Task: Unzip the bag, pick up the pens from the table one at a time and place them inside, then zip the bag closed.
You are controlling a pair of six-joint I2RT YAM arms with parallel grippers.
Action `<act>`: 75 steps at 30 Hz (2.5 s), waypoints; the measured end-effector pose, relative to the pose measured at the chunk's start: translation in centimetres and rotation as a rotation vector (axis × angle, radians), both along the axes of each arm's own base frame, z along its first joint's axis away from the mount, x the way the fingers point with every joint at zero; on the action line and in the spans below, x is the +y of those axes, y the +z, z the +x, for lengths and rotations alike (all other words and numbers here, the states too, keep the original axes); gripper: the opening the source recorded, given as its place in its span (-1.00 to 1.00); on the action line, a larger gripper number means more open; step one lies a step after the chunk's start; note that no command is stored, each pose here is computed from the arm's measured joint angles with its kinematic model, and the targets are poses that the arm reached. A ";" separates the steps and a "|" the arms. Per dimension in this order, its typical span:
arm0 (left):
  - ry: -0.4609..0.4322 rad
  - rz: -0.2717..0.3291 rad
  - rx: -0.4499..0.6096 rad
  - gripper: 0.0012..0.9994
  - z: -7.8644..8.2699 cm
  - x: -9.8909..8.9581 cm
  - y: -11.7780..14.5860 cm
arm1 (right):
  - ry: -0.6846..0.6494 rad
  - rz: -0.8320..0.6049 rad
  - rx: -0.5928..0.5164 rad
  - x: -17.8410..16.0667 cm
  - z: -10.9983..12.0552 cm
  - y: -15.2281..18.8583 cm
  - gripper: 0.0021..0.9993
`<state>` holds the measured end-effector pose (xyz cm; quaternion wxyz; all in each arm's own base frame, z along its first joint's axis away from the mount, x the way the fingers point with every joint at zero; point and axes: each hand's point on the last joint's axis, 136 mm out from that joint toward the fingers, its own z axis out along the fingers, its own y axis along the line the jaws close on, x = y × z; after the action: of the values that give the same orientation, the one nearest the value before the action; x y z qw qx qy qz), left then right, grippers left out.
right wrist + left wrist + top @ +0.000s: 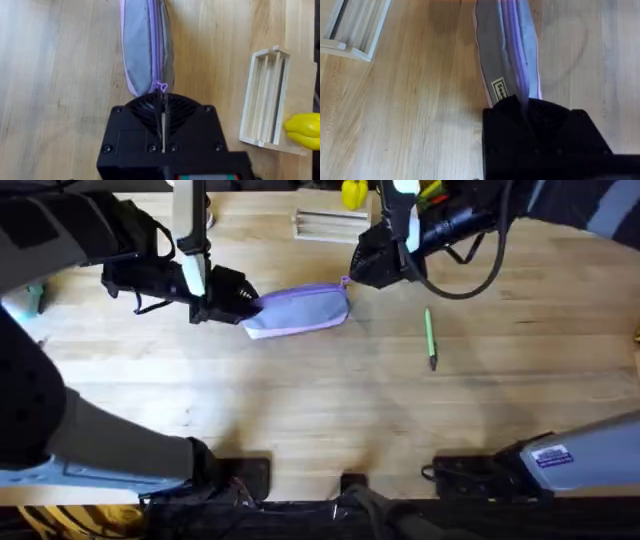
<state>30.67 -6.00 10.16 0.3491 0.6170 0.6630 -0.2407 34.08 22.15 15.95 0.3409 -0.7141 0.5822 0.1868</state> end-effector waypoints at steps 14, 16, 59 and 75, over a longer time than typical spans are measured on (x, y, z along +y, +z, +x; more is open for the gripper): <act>0.000 0.000 0.000 -0.92 0.0 0.0 0.0 | 0.002 0.027 -0.087 -0.1 -0.6 3.4 -0.94; 0.000 0.000 0.000 -0.92 0.0 0.0 0.0 | 0.002 0.032 -0.102 -0.1 -0.7 3.9 -0.94; 0.000 0.000 0.000 -0.92 0.0 0.0 0.0 | -0.005 -0.078 0.146 -0.5 -0.4 -5.0 0.91; 0.000 0.000 0.000 -0.92 0.0 0.0 0.0 | 0.002 -0.065 0.177 -0.2 -0.6 -5.8 0.16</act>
<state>30.67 -6.00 10.16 0.3491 0.6171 0.6629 -0.2406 33.52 21.95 10.20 0.2646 -0.7060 0.6150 0.2307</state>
